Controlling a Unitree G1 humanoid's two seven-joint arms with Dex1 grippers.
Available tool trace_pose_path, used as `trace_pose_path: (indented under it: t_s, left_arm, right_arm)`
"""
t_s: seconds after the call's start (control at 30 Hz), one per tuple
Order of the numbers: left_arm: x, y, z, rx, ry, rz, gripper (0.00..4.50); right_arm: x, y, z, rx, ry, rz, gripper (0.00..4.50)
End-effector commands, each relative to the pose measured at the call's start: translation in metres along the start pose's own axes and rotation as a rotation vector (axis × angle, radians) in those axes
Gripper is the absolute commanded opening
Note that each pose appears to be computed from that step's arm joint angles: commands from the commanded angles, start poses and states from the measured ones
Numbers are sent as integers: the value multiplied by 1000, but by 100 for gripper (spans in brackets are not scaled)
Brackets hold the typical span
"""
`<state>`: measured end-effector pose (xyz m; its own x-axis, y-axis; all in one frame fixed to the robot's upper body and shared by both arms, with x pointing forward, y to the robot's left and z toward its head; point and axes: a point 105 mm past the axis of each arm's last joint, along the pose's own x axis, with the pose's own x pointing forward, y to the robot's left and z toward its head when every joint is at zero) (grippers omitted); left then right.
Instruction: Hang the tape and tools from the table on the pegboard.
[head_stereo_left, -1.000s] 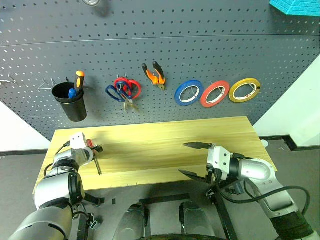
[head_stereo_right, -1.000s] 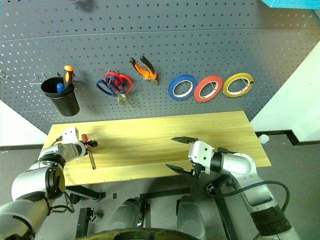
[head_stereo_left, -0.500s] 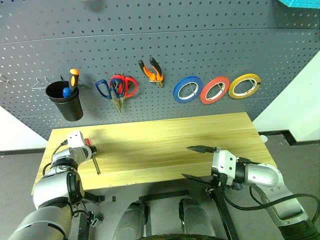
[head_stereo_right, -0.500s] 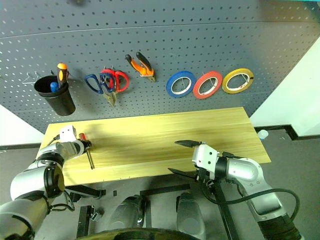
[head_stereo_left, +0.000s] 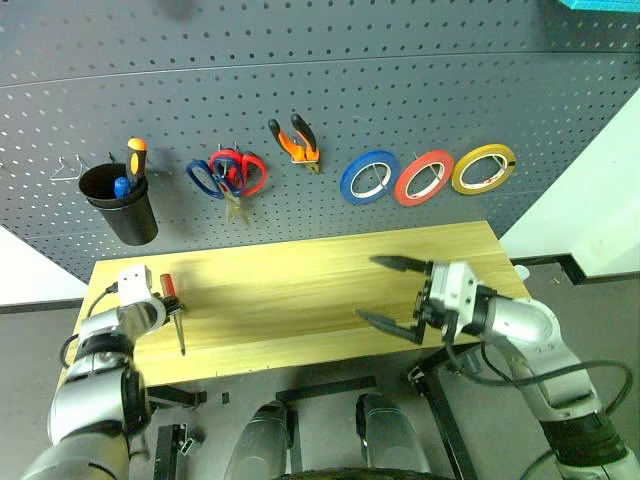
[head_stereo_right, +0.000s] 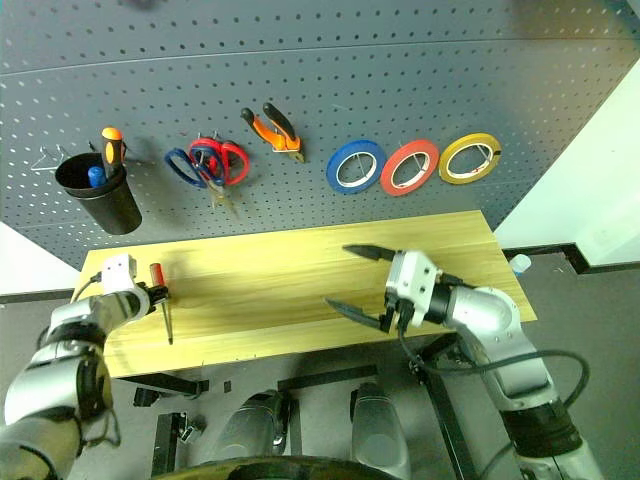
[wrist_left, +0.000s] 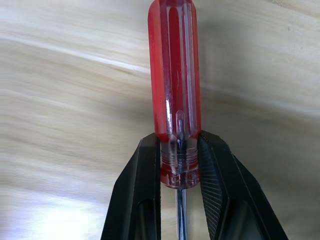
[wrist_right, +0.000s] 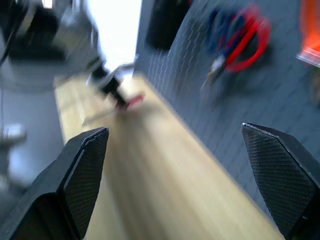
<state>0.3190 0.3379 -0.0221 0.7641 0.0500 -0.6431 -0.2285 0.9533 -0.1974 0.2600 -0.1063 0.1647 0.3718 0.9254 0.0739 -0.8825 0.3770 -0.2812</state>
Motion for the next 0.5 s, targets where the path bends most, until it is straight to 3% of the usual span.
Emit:
trace_pose_path:
  t_s: [0.03,0.23,0.37,0.5]
  left_arm:
    - [-37,-12,46,49,-263,-155,67]
    - [-96,-19,75,-7,-521,-333,67]
    - [-152,-36,112,-42,-734,-521,67]
    - [-202,-62,147,28,-894,-675,67]
  right_arm:
    - [6,-3,36,38,-144,38,445]
    - [13,-13,63,107,-271,70,445]
    - [18,-19,70,110,-303,93,445]
    - [21,-21,71,120,-317,123,445]
